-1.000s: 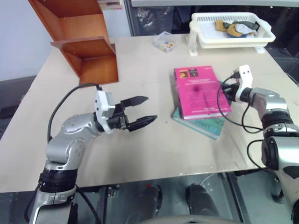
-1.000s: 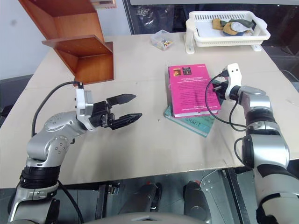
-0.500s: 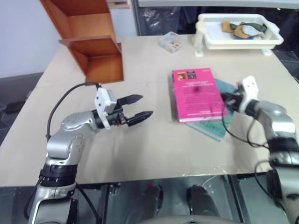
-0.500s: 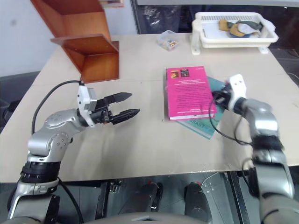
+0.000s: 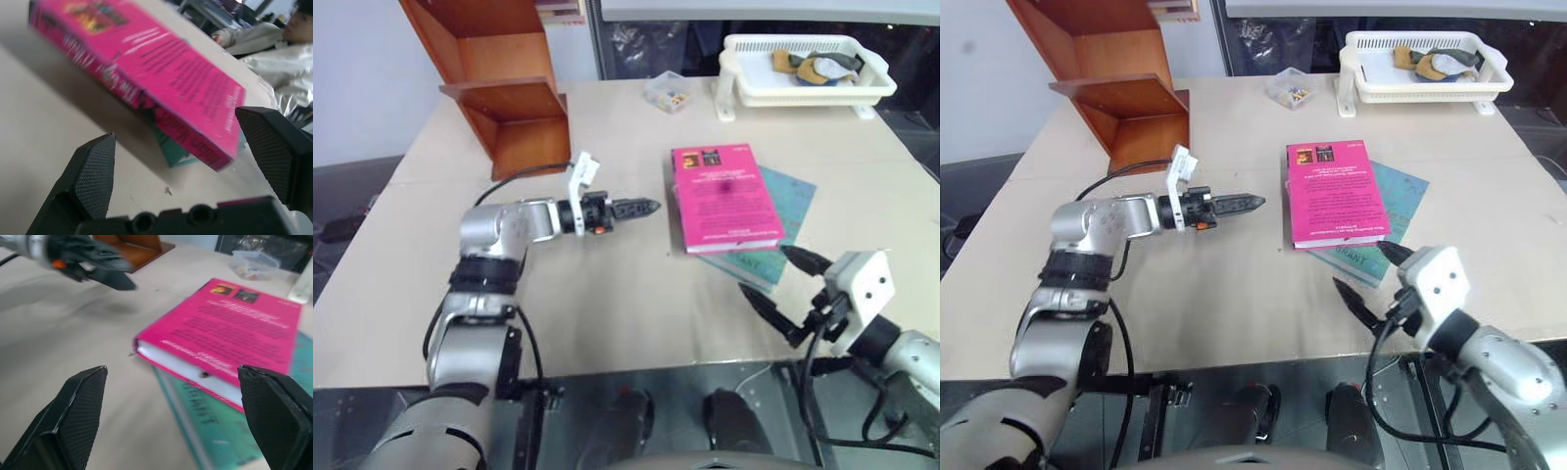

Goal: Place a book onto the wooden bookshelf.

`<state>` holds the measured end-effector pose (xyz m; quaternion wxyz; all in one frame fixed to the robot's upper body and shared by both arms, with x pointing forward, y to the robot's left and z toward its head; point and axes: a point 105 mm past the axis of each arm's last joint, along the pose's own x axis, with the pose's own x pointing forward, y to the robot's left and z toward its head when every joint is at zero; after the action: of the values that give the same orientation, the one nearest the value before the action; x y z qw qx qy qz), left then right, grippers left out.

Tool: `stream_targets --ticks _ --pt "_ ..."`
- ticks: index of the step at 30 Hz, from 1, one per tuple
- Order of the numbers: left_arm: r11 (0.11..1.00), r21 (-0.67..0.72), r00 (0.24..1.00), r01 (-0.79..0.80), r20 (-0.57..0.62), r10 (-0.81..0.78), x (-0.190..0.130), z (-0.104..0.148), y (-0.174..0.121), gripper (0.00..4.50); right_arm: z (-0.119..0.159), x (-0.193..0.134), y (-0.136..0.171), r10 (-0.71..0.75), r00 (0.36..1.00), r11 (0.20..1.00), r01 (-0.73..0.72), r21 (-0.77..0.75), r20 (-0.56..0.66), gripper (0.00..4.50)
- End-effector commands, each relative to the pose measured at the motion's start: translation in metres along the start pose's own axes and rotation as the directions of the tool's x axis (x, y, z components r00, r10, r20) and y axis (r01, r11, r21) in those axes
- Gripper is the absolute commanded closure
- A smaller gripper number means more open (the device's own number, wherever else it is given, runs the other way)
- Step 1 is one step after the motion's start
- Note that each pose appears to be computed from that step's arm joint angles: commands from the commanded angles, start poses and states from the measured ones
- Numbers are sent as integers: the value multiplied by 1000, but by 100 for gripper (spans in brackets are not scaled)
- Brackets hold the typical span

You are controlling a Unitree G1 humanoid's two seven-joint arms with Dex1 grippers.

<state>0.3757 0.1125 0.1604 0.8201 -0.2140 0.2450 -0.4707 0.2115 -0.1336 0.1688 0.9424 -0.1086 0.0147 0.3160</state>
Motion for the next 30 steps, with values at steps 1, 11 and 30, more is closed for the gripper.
stream_targets --ticks 1,11,30 --pt "986 -167 1000 10 12 -8 22 5 2 0 7 -2 0 -91 995 994 94 -50 47 3" --pt "931 -360 998 56 41 -44 82 2 -13 0 4 -12 7 -170 983 984 173 -37 74 3" --pt "826 -562 987 44 155 52 115 -1 -8 321 10 -14 0 -247 968 967 249 -58 48 0"
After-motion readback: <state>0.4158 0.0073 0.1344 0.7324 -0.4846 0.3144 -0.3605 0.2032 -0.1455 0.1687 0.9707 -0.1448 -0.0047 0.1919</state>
